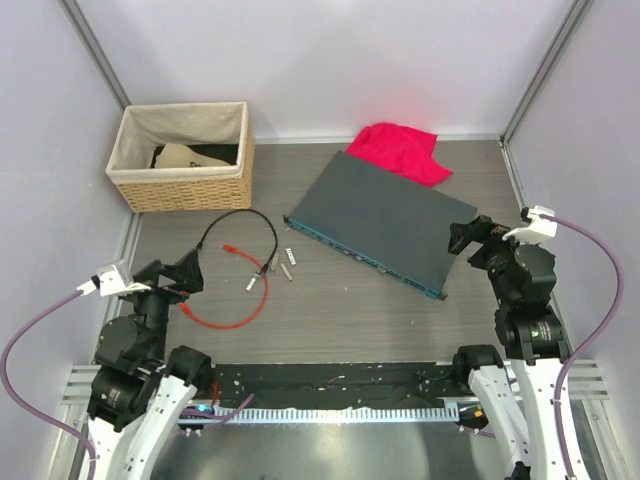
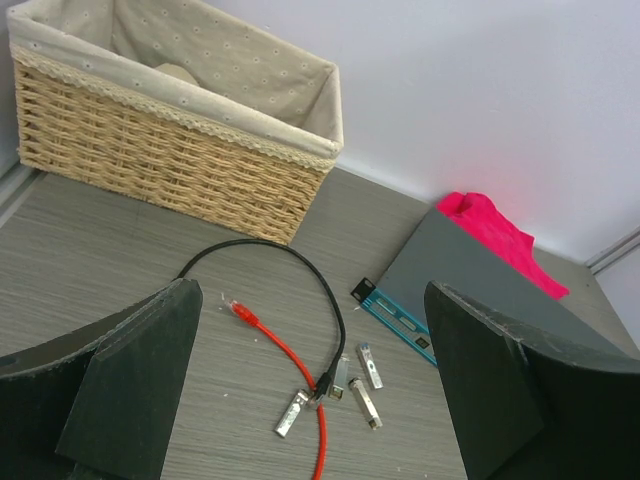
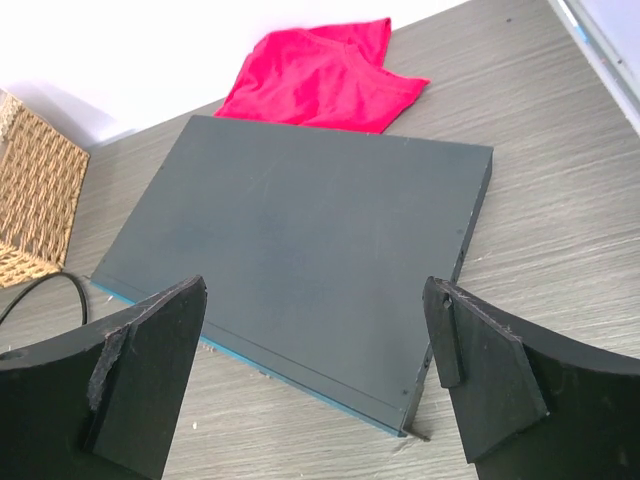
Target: Insert the plug into the switch port
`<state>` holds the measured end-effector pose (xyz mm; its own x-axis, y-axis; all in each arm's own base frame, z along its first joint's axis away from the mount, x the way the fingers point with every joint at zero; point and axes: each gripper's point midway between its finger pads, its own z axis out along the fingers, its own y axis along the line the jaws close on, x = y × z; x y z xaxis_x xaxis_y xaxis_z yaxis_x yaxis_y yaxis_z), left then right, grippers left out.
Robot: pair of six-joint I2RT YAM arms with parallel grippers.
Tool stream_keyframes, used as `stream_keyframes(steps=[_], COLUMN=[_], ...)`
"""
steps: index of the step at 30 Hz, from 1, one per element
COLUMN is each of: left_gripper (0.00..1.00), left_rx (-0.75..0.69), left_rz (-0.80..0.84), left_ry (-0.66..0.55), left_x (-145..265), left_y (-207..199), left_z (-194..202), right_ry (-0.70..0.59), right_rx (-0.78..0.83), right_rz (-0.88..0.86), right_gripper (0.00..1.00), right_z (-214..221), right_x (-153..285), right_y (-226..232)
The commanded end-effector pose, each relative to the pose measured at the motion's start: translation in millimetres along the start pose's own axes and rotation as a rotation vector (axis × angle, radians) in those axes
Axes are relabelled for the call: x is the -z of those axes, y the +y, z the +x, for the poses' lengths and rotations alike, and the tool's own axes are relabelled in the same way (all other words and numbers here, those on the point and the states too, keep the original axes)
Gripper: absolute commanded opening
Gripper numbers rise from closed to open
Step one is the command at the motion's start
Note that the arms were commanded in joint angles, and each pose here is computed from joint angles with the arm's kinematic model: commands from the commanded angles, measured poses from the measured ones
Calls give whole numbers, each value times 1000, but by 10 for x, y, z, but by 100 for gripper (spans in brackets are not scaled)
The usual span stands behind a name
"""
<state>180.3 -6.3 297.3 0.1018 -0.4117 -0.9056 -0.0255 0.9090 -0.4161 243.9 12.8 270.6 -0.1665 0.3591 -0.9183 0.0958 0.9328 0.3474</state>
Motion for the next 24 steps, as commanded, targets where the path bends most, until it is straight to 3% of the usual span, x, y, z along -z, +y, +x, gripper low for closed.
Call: stream_keyframes(steps=[1, 9, 17, 24], left_gripper=[100, 100, 100, 100], left_rx=[-10, -24, -36, 49], left_rz=[17, -6, -4, 25], left_ry=[-6, 70, 223, 445], left_x=[0, -128, -318, -556], left_y=[-44, -73, -209, -500], left_z=[-57, 93, 369, 831], right_ry=[-54, -23, -30, 17], right_rx=[21, 31, 35, 51], right_rz=[1, -30, -86, -125], right_gripper=[100, 100, 100, 100], right_z=[-199, -148, -65, 124], right_x=[95, 100, 192, 175], right_y=[27, 79, 167, 222])
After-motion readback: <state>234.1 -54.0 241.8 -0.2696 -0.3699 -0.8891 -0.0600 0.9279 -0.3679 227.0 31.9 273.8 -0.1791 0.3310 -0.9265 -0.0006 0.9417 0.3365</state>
